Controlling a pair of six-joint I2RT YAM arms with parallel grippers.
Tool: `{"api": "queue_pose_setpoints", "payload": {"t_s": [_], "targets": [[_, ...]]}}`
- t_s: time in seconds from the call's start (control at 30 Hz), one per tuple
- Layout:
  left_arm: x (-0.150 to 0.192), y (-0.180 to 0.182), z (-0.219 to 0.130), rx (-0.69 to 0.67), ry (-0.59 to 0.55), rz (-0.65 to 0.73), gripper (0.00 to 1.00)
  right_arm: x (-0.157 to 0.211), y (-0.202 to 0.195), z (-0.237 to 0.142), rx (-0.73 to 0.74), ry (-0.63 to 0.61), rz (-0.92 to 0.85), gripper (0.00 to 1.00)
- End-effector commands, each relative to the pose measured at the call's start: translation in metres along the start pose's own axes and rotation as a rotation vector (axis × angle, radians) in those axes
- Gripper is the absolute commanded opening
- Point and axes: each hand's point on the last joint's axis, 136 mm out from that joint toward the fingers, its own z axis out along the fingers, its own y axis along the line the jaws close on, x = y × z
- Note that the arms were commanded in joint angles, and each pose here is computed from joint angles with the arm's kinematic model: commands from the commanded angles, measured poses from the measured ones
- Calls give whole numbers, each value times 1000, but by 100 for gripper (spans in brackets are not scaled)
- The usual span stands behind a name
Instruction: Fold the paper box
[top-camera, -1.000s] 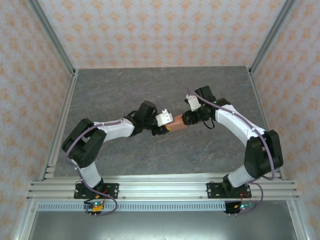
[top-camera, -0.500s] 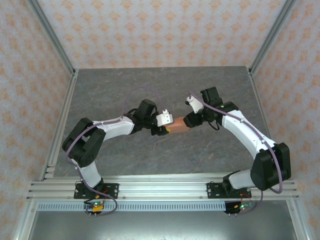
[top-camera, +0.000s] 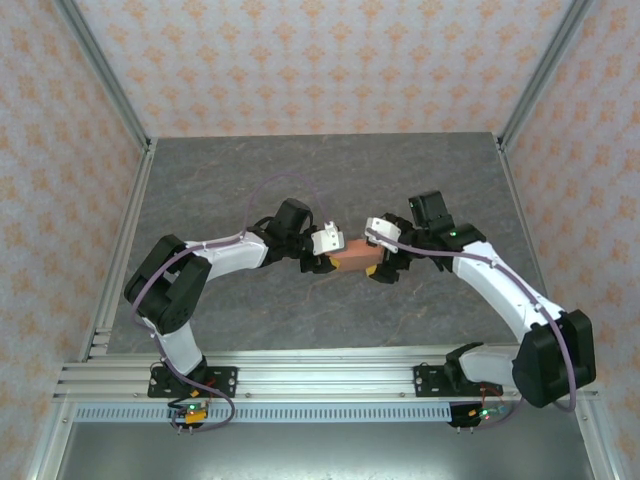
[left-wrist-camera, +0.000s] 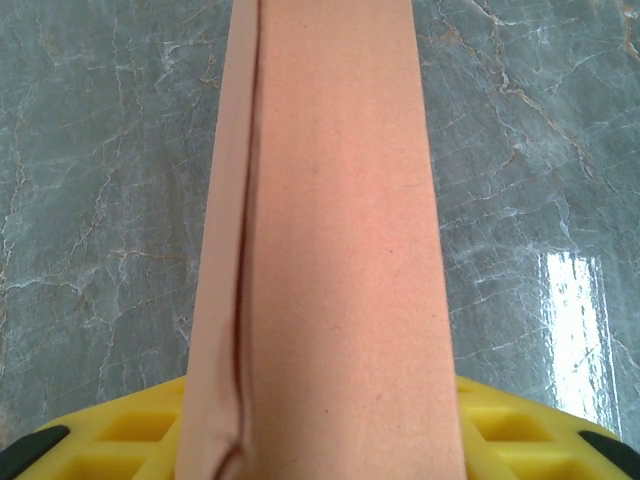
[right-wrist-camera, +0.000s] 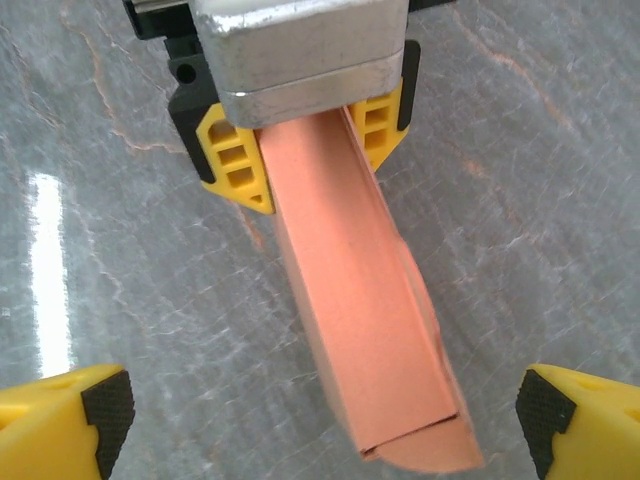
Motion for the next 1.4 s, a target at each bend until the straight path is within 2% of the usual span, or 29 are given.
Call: {"api": "queue_pose_setpoints", "payload": {"t_s": [0.0,0.23,0.4,0.57,0.67,0.83,1.27,1.37], "targets": [[8,-4,4,26,23,-3,46,2,-13,14,22,43,-147,94],[8,-2,5,29,30,-8,46,12,-16,44,-8,105,-243,75],[8,-1,5,17,26,-10,47,23,-11,49,-20,153,-264,67],[3,7,-1,-30,15,-45,54,31,-15,51,1,193,-255,61],[-11,10,-16,-88,-57,-37,58,36,-20,55,21,217,-236,52],[-14,8,-32,-106,-59,-31,62,41,-25,60,27,241,-213,48],[-25,4,-83,-234,-214,-110,63,49,-23,61,10,285,-191,48],[-28,12,-100,-305,-249,-168,63,51,-23,62,6,294,-191,48]]}}
